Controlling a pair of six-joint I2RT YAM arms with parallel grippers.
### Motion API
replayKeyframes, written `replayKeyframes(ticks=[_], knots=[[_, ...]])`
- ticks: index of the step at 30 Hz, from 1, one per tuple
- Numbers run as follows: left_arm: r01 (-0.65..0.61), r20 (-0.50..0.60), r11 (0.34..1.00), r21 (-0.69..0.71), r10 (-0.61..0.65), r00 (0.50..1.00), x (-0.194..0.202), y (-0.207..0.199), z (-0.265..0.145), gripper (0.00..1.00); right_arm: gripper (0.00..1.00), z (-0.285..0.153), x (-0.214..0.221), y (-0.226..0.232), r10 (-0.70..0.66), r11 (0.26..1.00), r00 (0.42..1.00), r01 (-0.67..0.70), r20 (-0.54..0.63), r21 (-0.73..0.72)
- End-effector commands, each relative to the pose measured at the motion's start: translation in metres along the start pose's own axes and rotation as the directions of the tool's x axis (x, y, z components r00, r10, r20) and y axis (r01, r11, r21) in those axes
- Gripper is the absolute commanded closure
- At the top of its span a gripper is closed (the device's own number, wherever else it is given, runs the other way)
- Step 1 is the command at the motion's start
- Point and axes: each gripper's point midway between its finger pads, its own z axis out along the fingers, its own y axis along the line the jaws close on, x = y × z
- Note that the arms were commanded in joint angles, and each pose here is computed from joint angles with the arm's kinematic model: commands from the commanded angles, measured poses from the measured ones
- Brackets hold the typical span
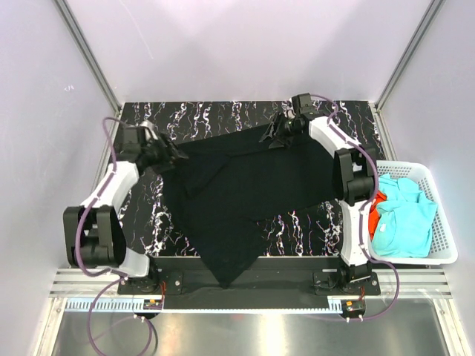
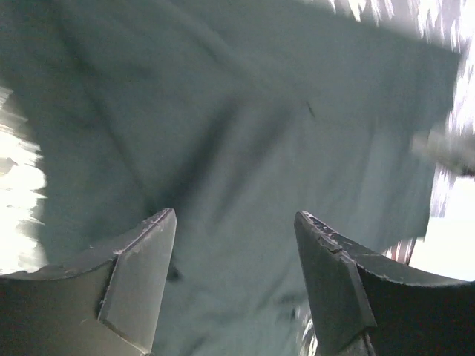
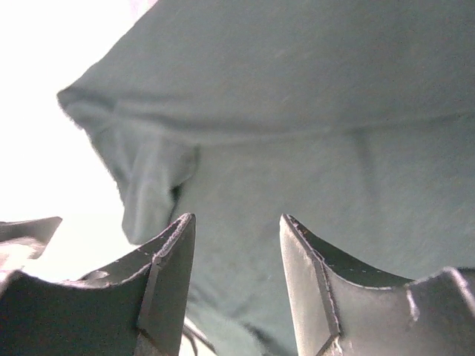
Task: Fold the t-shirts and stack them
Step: Fold the tshirt
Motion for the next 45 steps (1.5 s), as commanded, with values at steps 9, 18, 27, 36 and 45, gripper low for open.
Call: replayKeyframes(ticks=[9, 18, 27, 36, 45], knots=[[-0.173, -0.094, 0.985, 0.022, 0.174, 0.980, 0.083, 0.007, -0.013, 0.28, 0.41, -0.041, 0.086, 0.045, -0.139, 0.969, 0.988, 0.123, -0.060, -0.216], [-0.263, -0.154, 0.965, 0.014, 0.262, 0.953, 0.096, 0.012, 0.002, 0.29, 0.41, -0.054, 0.121, 0.048, -0.142, 0.956, 0.988, 0.122, -0.056, -0.267], [-0.292, -0.150, 0.956, -0.024, 0.285, 0.947, 0.090, 0.020, 0.019, 0.32, 0.42, -0.058, 0.139, 0.035, -0.124, 0.960, 0.990, 0.103, -0.065, -0.262], [-0.232, -0.181, 0.964, 0.131, 0.253, 0.950, 0.092, -0.011, 0.032, 0.75, 0.43, -0.038, 0.141, 0.039, -0.130, 0.960, 0.987, 0.102, -0.090, -0.261], [-0.224, -0.064, 0.968, 0.113, 0.232, 0.971, 0.030, -0.031, 0.026, 1.00, 0.76, 0.010, 0.102, 0.076, -0.051, 0.946, 0.999, 0.046, -0.010, -0.321]])
